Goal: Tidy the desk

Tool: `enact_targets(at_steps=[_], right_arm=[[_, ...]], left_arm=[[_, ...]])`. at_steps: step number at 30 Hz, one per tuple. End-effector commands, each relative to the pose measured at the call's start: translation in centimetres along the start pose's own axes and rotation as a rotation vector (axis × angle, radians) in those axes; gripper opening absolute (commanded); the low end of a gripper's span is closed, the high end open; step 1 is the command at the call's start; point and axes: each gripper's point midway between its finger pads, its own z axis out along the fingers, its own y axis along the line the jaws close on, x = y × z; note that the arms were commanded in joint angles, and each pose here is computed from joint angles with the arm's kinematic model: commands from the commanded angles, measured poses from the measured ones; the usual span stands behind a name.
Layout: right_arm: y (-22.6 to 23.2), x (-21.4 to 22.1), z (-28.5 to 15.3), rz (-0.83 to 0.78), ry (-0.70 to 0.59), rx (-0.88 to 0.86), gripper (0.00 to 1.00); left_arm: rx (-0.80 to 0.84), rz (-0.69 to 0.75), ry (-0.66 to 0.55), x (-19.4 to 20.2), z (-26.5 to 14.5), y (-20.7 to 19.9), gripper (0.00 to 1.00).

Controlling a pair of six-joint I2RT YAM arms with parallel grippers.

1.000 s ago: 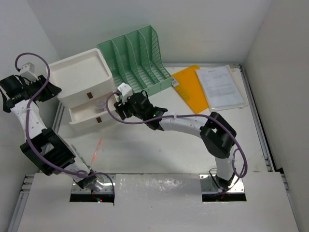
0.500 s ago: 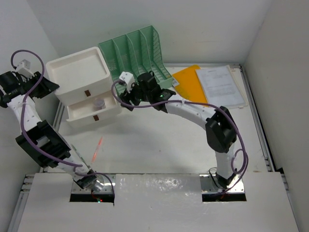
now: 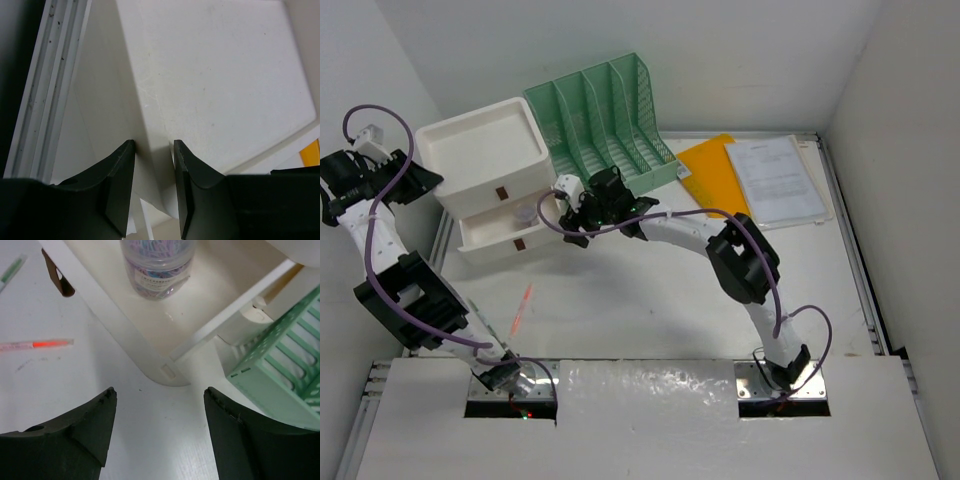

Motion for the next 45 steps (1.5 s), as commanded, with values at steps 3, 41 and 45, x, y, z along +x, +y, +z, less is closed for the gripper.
enact_targets(at_steps=[3, 41, 45], right_arm=[[-0.1, -2.8, -0.1, -0.174, -0.059, -0.088, 0.65], [-6.8, -7.3, 0.3, -0.098, -0.309, -0.102, 0.0], [-7.9, -8.7, 0.3, -0.056, -0.365, -0.038, 0.0]], left_arm=[[0.061, -0.121, 0.154, 5.1, 1.7, -0.3, 0.0], [0.075, -0.064, 0.16, 5.2, 1.9, -0.8, 0.0], [0.084, -0.051, 0.167, 5.5, 2.0, -1.3, 0.0]])
